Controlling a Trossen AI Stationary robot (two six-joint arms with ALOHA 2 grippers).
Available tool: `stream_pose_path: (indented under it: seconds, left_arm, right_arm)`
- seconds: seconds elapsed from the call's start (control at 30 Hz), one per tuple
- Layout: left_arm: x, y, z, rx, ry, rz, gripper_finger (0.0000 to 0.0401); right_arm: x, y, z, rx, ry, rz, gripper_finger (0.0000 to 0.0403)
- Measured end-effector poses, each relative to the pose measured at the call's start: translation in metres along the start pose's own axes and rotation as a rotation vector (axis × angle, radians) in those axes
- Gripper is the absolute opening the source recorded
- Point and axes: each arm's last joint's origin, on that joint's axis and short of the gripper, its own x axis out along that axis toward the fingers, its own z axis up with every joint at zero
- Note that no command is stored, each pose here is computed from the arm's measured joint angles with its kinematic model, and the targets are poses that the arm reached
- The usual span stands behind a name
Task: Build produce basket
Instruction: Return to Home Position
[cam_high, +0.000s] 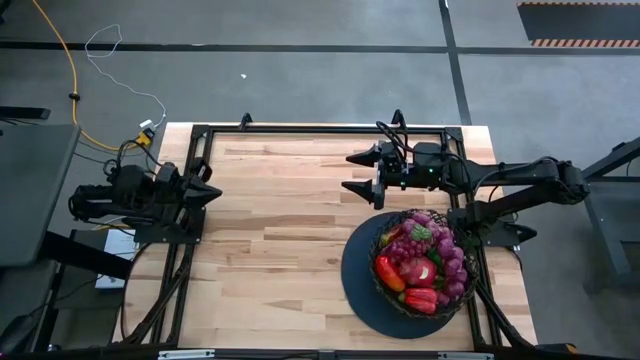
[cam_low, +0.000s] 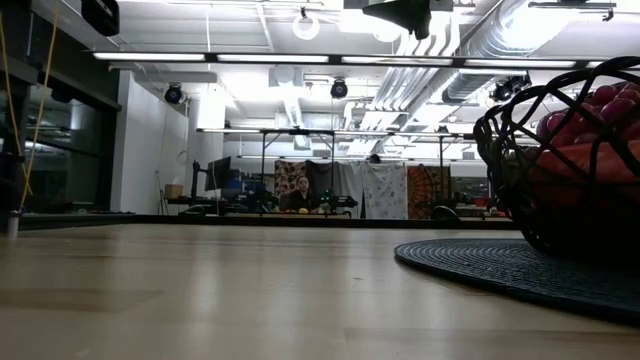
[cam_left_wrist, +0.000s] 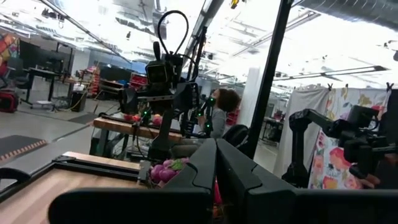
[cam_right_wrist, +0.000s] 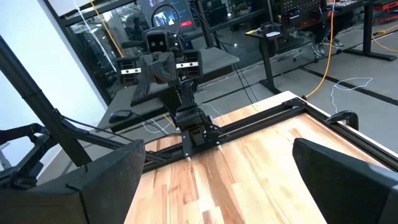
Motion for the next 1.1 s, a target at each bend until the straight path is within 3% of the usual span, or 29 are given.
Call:
stream_pose_path:
  seconds: [0.8,1.1]
  left_arm:
    - [-0.004,-0.002,-0.009,-0.038,0.077,-0.116,0.0]
    - [0.001,0.003,-0.035,-0.101,0.057,-0.142,0.0]
  right_arm:
    - [0.0,0.0,0.0,0.001,0.0,0.0,0.0399]
    - [0.0,0.0,0.0,-0.001,0.005,-0.002,0.0399]
